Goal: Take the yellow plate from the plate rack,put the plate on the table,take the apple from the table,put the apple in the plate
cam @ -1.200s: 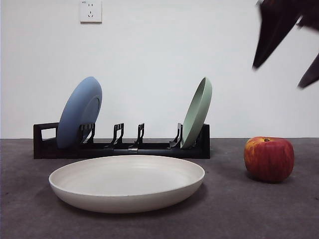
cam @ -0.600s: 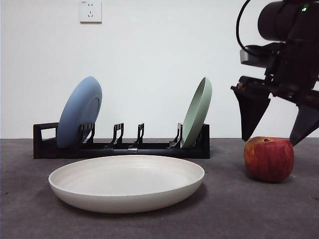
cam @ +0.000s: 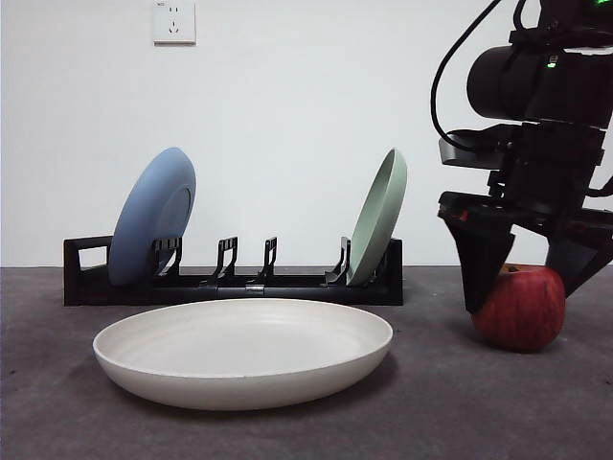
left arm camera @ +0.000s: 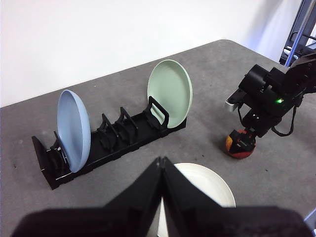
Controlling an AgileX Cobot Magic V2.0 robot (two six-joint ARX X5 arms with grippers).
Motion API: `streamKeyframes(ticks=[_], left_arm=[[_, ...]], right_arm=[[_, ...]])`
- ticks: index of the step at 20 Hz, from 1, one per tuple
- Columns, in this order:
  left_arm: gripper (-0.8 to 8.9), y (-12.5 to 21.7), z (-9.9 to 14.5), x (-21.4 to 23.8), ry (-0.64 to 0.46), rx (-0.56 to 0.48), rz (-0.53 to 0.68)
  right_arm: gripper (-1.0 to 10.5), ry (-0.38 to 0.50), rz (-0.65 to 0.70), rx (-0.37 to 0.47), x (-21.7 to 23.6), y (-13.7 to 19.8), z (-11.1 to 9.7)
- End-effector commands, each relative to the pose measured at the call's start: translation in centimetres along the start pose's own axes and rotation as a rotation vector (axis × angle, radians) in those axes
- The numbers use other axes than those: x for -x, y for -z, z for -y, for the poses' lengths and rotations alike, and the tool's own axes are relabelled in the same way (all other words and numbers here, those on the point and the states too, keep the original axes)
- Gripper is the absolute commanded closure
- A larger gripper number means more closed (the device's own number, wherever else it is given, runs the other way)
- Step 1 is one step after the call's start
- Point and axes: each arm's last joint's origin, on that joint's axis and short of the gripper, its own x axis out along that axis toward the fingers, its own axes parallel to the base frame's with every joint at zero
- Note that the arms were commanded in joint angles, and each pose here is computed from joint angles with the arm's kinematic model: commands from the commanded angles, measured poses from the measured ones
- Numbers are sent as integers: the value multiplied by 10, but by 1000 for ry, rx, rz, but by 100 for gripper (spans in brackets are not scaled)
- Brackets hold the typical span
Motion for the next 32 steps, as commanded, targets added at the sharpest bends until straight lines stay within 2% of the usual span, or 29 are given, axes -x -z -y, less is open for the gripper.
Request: streamKeyframes(ticks=[1, 5, 9, 13, 16, 20, 24, 32], left_arm=[[822, 1, 0, -1, -5, 6, -2], [822, 2, 0, -1, -8, -1, -15], [822, 3, 0, -1, -9, -4, -19], [822, 3, 0, -1, -9, -7, -19], [822, 3, 0, -1, -8, -7, -19], [822, 3, 0, -1, -6, -13, -22], [822, 4, 0, -1, 0, -17, -29], [822, 5, 0, -1, 7, -26, -49]], right_arm=[[962, 3, -4, -9, -2, -1, 0], [962, 2, 44, -21, 12, -3, -1], [962, -18, 228, -20, 65, -22, -12], [962, -94, 360, 71, 110, -43, -49], [963, -178, 434, 155, 117, -46, -92], [963, -223, 374, 252, 91, -41, -137], [962, -207, 262, 312, 47, -37, -165], [962, -168, 99, 352, -14, -26, -184]])
